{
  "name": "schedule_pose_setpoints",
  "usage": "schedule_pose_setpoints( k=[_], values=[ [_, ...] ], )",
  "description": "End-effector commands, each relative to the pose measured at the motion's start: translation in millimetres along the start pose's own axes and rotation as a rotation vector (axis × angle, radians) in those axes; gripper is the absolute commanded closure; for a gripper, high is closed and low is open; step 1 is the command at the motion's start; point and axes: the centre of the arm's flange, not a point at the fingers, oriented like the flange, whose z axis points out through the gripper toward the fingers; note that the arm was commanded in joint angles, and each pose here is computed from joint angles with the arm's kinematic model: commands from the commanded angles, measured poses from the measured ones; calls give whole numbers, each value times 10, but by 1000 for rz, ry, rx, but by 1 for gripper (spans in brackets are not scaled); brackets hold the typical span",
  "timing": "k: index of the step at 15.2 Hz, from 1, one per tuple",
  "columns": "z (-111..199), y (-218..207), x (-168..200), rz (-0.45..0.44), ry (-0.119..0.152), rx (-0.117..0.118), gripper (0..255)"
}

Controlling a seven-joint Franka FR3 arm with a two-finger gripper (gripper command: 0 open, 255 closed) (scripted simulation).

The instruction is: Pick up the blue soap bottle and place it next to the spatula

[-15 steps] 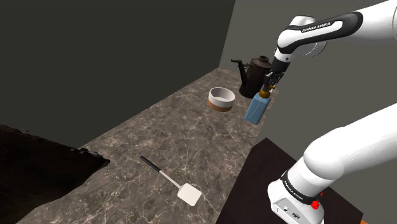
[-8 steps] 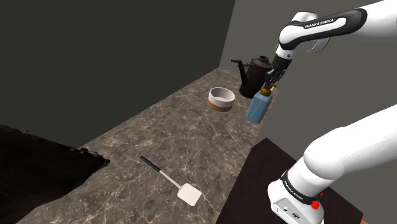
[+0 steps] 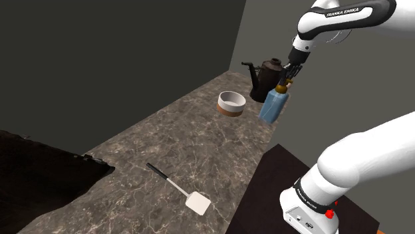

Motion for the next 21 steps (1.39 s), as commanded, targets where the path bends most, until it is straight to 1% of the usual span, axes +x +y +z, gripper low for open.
schedule_pose_setpoints(
  k=[1,21],
  values=[
    [-107,4,-6,0,0,0,255],
    [-1163,-8,14,0,0,0,255]
  ],
)
